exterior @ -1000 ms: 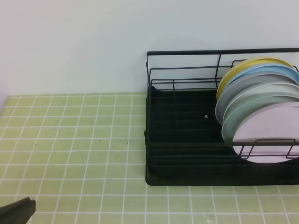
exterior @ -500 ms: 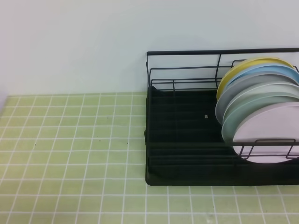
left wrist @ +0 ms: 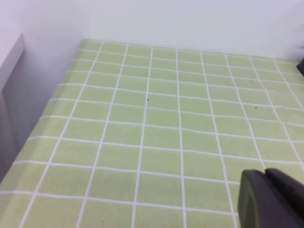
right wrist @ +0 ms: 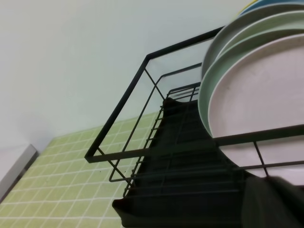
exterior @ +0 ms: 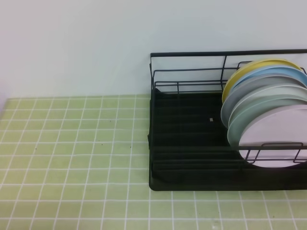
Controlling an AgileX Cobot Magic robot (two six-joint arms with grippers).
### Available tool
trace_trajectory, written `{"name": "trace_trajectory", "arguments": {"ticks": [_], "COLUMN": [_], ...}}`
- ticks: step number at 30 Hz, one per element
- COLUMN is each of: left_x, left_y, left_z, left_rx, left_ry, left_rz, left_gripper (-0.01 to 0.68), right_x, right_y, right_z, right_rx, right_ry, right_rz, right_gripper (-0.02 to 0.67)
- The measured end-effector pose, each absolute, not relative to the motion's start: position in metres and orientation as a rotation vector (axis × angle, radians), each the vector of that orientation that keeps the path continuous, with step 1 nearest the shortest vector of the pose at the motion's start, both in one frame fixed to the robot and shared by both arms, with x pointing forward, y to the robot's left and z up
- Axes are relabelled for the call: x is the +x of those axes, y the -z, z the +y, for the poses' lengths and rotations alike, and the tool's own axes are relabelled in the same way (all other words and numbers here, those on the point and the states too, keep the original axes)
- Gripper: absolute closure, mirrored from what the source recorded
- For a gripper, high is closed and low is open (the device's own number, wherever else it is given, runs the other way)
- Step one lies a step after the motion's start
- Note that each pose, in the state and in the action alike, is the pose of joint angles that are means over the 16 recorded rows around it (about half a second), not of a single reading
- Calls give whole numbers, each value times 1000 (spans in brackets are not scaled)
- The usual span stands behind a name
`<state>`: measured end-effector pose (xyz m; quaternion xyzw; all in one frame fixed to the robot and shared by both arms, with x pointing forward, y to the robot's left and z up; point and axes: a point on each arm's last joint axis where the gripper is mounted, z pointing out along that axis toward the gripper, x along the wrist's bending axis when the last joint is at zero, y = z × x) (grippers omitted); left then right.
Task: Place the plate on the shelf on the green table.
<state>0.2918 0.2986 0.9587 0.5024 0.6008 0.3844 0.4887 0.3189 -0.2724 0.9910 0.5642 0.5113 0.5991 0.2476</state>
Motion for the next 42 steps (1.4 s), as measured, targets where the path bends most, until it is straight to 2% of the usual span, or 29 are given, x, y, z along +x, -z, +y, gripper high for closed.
{"name": "trace_trajectory", "arguments": {"ticks": [20,35,42], "left_x": [292,292,292], "left_y": [-958,-958,-958], "left_z": [299,299,299], "left_rx": [1229,1229,1228], "left_ry": [-941,-941,-940], "left_rz": [1461,1461,1461], "left_gripper": [676,676,676], "right_x": [319,313,300], "right_y": [-991,-1010,-1009], "right_z": [-274,-274,-280], "right_rx": [1470,935,860], "right_ry": [-1577,-1452,-1422], "right_rz": [1419,1428,1352], "right_gripper": [651,651,651]}}
